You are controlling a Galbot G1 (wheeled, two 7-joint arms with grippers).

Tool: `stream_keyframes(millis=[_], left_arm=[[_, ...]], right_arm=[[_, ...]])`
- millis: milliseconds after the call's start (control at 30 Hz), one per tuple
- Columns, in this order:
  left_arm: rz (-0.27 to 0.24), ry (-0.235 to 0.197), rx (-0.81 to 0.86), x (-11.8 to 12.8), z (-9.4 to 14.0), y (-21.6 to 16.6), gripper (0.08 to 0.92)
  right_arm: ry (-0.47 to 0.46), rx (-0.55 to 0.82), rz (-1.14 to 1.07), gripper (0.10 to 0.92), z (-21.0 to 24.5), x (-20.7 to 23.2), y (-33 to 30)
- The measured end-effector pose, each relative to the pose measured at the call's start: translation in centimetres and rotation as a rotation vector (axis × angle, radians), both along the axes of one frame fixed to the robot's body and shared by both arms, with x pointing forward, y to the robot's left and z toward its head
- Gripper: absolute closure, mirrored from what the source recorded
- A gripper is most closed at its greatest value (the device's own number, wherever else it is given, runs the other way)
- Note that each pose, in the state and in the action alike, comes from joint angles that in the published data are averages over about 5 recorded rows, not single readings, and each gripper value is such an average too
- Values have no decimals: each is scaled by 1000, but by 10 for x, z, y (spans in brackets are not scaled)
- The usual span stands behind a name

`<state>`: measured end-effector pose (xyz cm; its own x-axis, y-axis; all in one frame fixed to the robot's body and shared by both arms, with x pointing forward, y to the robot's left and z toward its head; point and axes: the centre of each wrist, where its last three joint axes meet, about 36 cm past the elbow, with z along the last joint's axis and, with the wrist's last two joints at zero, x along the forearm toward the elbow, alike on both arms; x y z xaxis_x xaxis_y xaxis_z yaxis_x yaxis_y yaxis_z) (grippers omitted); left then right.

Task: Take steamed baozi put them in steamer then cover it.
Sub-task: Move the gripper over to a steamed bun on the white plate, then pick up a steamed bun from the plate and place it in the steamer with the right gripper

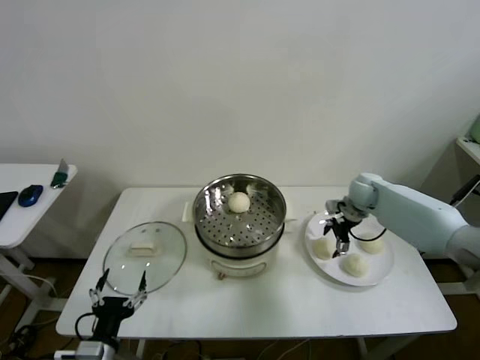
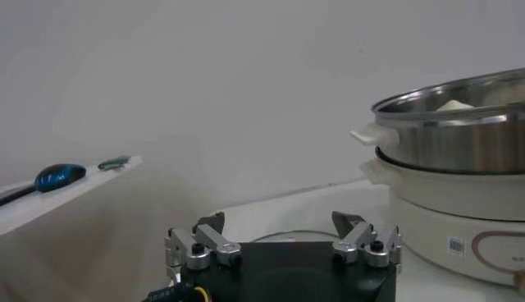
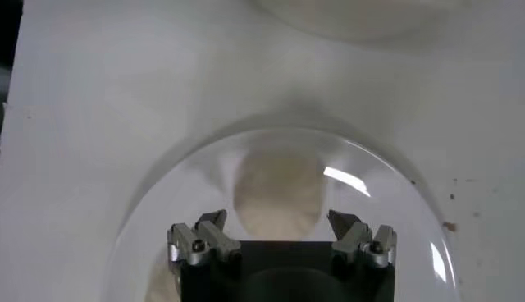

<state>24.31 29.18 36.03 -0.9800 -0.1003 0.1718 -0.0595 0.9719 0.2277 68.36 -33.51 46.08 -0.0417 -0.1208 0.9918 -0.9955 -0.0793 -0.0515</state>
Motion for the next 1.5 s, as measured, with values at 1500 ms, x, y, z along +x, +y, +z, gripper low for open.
stream_keyframes(millis=[1500], left_arm=[[-17, -7, -9, -7, 5, -10, 177]], right_arm=[[-108, 114, -63, 325, 141, 39, 2]])
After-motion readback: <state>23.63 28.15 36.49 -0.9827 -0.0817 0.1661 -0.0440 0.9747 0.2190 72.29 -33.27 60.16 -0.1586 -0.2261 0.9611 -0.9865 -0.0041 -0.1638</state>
